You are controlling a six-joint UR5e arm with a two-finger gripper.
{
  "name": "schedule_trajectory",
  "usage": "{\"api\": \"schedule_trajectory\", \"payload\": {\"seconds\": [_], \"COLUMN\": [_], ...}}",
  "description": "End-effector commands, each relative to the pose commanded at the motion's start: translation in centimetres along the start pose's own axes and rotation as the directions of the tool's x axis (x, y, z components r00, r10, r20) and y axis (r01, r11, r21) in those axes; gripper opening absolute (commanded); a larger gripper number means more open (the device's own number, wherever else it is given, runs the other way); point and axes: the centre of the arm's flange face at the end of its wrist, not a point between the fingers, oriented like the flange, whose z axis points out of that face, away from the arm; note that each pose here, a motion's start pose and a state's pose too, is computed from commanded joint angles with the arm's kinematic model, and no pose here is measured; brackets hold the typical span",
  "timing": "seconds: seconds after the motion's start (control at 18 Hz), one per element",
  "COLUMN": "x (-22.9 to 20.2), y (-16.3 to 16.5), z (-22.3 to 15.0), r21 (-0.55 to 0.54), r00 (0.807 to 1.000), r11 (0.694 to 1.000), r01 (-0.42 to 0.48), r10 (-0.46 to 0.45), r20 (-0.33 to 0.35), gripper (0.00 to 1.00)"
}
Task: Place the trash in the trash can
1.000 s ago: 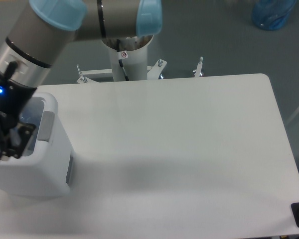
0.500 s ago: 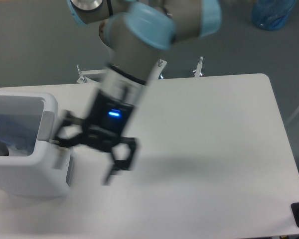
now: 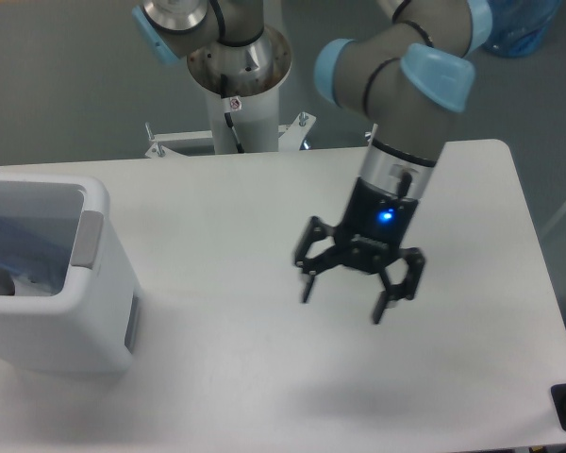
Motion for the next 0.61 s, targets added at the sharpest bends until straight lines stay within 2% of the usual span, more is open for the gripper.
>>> {"api": "schedule_trajectory", "payload": {"seconds": [0.11,0.28,0.33,0.44,0.5,0.61], "x": [0.2,0.5,0.6,1.4,1.5,1.9], "y": [0.3,0.4,0.5,0.8,1.2,1.3], "z": [0.4,0.7,0.8,1.4,1.6,1.9], "r21": [-0.105,-0.173,-0.195,-0.26,-0.291,-0.304], "r00": [0.996,0.991,0.987,0.968,0.961,0.957], "r11": [0.994,0.983,0.977,0.944,0.928,0.921], "r01": [-0.042,-0.057,-0.092,-0.204,-0.231,-0.244], "r10": [0.05,0.077,0.115,0.233,0.265,0.279], "r20": [0.073,0.111,0.111,0.089,0.082,0.077], "gripper": [1.0,1.0,1.0,1.0,1.0,1.0]}}
